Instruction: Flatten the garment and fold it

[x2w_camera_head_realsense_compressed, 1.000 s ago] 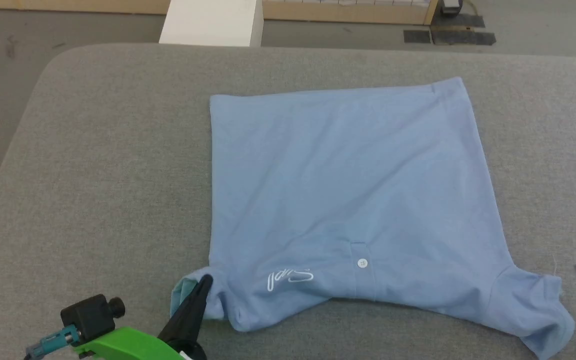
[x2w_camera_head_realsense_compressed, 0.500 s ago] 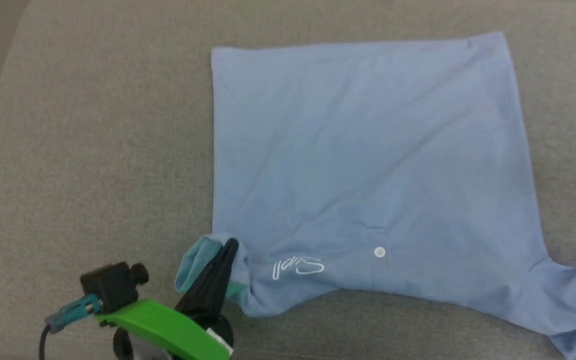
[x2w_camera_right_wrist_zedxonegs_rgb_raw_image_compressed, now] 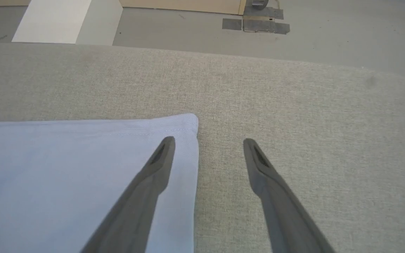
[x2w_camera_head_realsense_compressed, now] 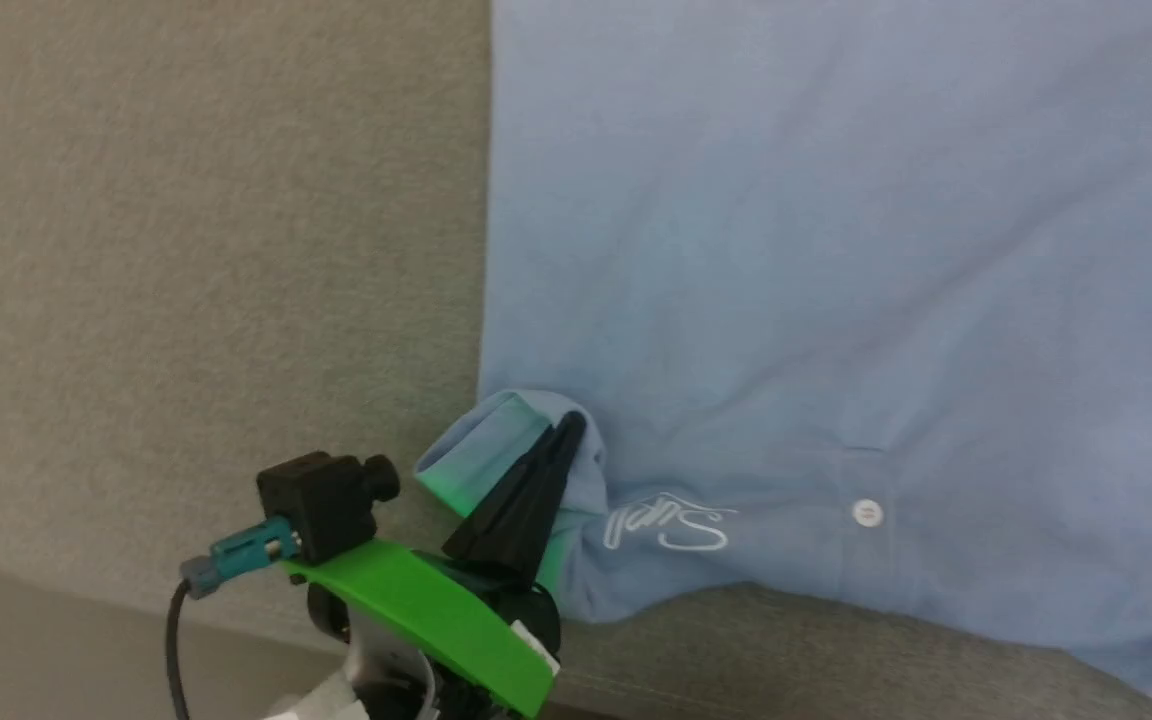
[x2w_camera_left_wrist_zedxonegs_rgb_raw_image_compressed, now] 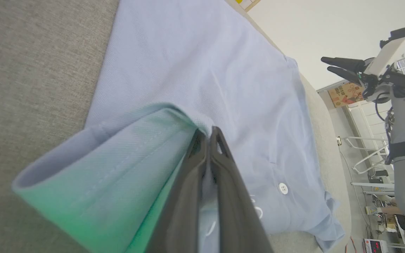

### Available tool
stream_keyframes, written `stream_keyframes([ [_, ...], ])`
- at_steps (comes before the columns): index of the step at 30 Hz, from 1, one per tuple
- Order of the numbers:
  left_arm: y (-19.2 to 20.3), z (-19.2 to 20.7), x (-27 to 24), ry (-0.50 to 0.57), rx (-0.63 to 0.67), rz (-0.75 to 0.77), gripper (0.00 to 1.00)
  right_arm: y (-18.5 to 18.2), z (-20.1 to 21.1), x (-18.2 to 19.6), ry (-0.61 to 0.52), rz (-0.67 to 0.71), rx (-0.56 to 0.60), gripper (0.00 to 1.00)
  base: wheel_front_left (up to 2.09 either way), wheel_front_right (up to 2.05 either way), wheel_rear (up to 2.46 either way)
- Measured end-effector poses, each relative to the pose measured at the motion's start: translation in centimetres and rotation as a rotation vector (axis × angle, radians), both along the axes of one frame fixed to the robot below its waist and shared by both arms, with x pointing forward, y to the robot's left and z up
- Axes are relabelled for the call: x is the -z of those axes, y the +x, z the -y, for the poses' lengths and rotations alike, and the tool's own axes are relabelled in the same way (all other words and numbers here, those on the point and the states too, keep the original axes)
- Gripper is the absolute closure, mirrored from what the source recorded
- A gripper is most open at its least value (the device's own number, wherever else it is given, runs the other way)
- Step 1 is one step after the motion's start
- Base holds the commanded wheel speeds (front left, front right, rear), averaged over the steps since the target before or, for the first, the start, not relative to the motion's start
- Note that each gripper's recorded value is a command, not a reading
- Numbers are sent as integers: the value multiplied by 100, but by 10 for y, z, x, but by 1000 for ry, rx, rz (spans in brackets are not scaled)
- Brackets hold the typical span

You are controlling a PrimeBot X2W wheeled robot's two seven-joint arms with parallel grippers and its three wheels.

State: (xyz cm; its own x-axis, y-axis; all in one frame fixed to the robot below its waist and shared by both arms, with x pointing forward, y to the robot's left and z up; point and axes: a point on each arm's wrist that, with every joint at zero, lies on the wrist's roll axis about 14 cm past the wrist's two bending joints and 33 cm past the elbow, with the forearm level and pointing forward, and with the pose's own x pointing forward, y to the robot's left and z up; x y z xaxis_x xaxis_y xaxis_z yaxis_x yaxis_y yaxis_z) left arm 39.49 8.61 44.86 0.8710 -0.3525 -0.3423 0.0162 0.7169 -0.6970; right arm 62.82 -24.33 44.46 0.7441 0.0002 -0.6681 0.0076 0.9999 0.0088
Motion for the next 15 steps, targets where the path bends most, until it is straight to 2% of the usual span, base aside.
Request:
stream_keyframes([
  [10, -4, -20, 19, 41, -69, -58, 100, 11, -28, 71, 16, -158, -18, 0, 0, 0, 0],
  [11, -4, -22, 20, 45, -74, -62, 100, 11, -30, 76, 28, -171, -15, 51, 0, 0, 0],
  [12, -5, -23, 21, 48, -78, -65, 100, 12, -32, 78, 36, -172, -13, 95, 0, 0, 0],
  [13, -5, -25, 23, 52, -83, -70, 100, 13, -33, 80, 38, -171, -13, 100, 0, 0, 0],
  [15, -4, -28, 25, 56, -92, -74, 100, 15, -34, 82, 37, -168, -16, 100, 0, 0, 0],
])
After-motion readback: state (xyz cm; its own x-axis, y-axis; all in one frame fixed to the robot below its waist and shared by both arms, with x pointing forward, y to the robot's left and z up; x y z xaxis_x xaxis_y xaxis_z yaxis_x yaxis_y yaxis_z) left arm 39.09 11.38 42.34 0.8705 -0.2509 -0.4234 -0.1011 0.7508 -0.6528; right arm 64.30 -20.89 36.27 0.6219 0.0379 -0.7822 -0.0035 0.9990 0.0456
